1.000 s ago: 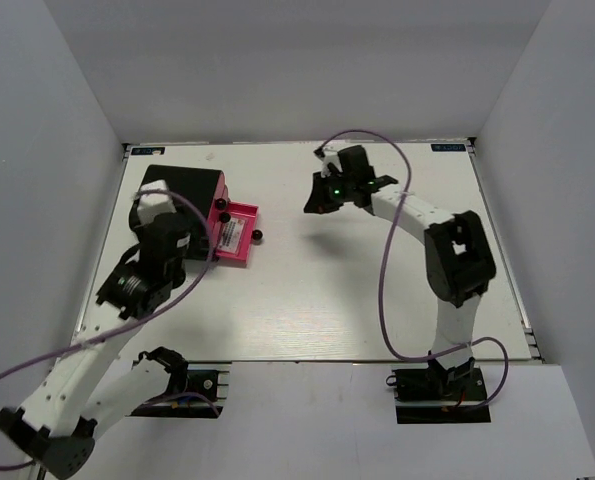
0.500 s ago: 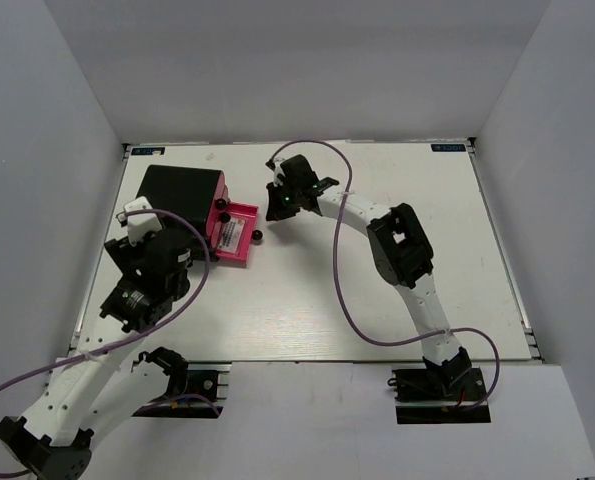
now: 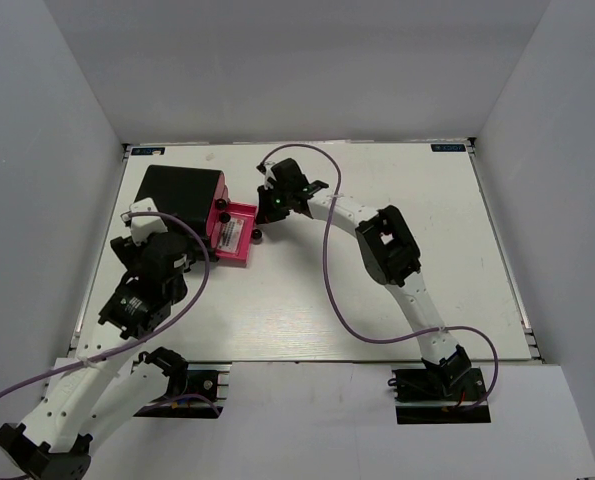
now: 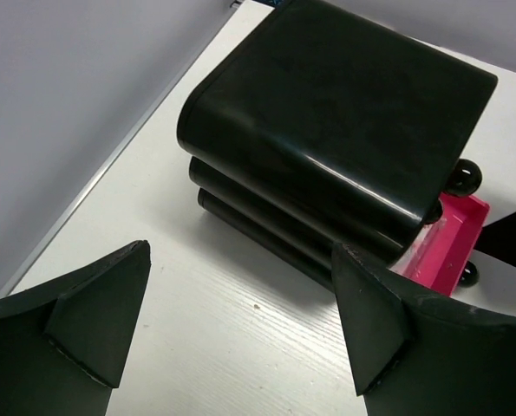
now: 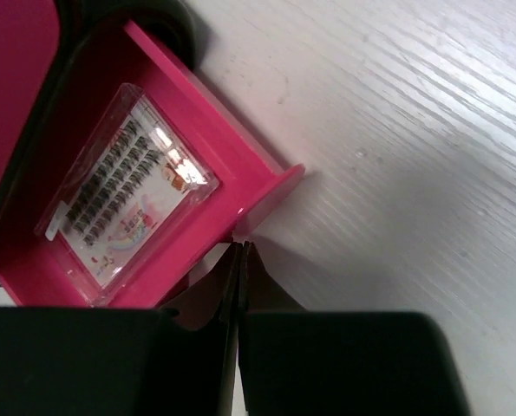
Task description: Organize the makeup
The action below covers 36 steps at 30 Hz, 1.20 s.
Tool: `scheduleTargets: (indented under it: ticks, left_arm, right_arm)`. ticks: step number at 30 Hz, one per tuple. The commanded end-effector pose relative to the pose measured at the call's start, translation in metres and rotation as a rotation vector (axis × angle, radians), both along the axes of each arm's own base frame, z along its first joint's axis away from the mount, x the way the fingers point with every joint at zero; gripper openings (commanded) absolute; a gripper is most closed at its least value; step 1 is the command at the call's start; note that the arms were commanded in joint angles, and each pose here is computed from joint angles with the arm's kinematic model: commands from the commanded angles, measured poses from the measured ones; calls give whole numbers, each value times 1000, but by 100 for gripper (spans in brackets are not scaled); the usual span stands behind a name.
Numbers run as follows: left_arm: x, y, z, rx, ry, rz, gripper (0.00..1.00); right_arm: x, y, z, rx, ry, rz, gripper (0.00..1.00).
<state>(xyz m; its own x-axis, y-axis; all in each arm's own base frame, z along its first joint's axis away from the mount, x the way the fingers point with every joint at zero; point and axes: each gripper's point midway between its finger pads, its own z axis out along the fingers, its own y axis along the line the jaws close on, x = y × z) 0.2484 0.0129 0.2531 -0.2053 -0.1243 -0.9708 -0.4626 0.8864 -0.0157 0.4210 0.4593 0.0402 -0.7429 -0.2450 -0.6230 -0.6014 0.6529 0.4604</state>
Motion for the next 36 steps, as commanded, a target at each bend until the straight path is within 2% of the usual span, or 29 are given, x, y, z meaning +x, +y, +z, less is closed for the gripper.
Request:
scheduleTargets:
  ticks: [1,15,36]
  left_arm:
    - [1,-3,3,-17,-20,-24,95]
    - [3,-7,1,-21,-12,-48,95]
    - [3,-5,-1,-18,-7,-39,95]
  right_arm:
    - [1,27,27,103,-35,43,0]
    - [-15,68,41,239,-65,182,1]
    - [-27,97,46,406,-89,302,9]
